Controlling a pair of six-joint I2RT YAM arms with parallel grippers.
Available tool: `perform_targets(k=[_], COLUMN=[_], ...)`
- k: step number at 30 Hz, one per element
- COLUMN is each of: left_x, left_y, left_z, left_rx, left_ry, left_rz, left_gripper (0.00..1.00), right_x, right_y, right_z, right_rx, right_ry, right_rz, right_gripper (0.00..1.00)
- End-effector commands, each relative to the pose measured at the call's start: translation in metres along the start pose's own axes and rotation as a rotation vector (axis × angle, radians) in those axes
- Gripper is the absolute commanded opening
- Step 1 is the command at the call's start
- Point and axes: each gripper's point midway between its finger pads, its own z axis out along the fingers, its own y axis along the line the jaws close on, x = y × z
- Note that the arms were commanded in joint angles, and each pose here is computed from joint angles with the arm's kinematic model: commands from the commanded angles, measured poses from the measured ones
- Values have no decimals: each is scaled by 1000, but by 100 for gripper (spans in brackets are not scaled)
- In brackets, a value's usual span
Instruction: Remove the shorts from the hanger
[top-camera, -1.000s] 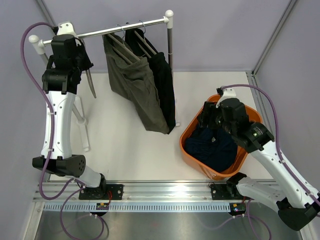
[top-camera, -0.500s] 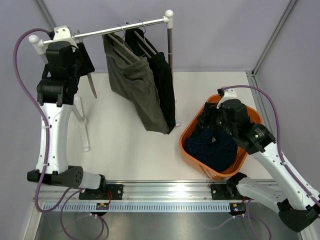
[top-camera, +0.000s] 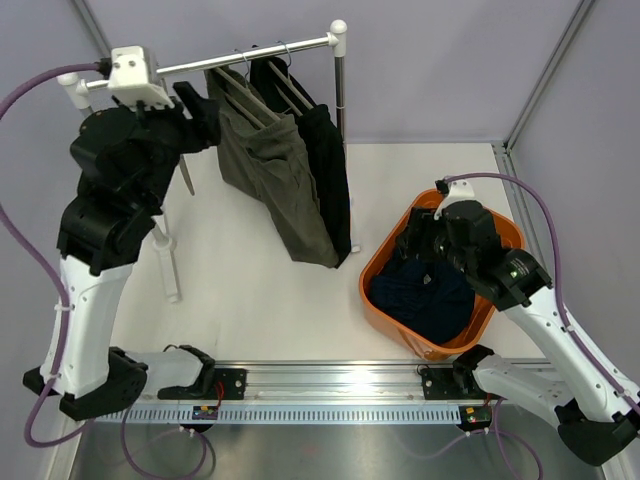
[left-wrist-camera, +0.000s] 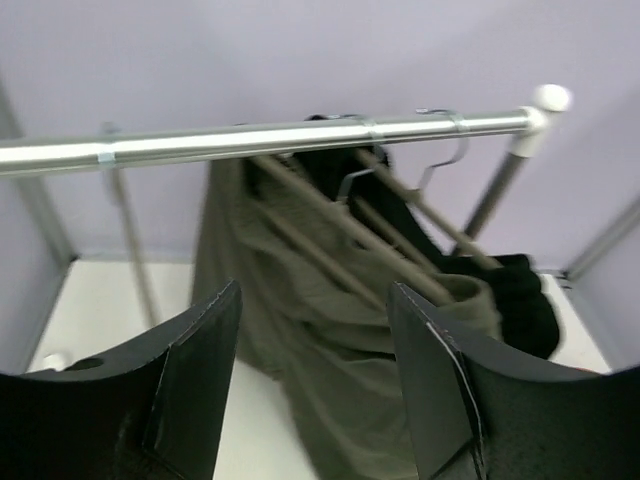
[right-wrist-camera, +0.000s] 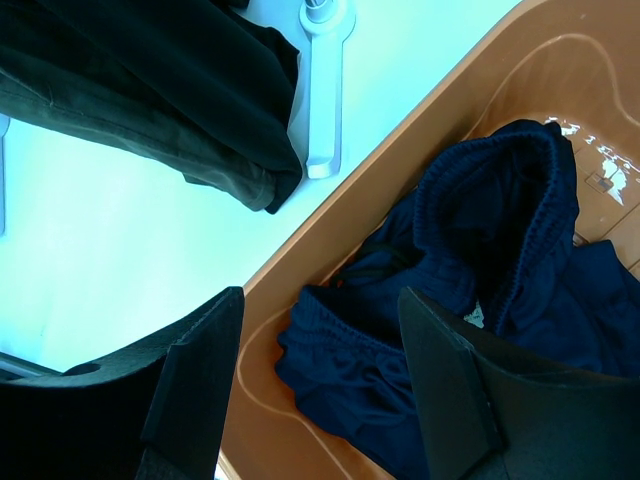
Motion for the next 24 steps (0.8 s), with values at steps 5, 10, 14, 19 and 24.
perform_targets(k=[5,10,14,19,24], left_x=[8,30,33,36,58], left_y=[-54,-67,-56,-48,-52], left_z=[58,101,117,130,151], left_rx=[-7,-69,-183,-267,-274], left_ry=[-57,-46,-99,-107,-47], left_rz=[-33,-65,-86,-67,-48], left_gripper=[68,68,69,69,68], right_x=[-5,-3,-2,0,1], right_y=[-5,-11,-17,-23,-25], right_z=[-13,-20,-28,-33,-34], right_rx=[12,33,53,75,82], right_ry=[-26,-24,-28,-26,-24], right_rz=[10,0,-12,-29,-35], right_gripper=[71,72,72,73,73])
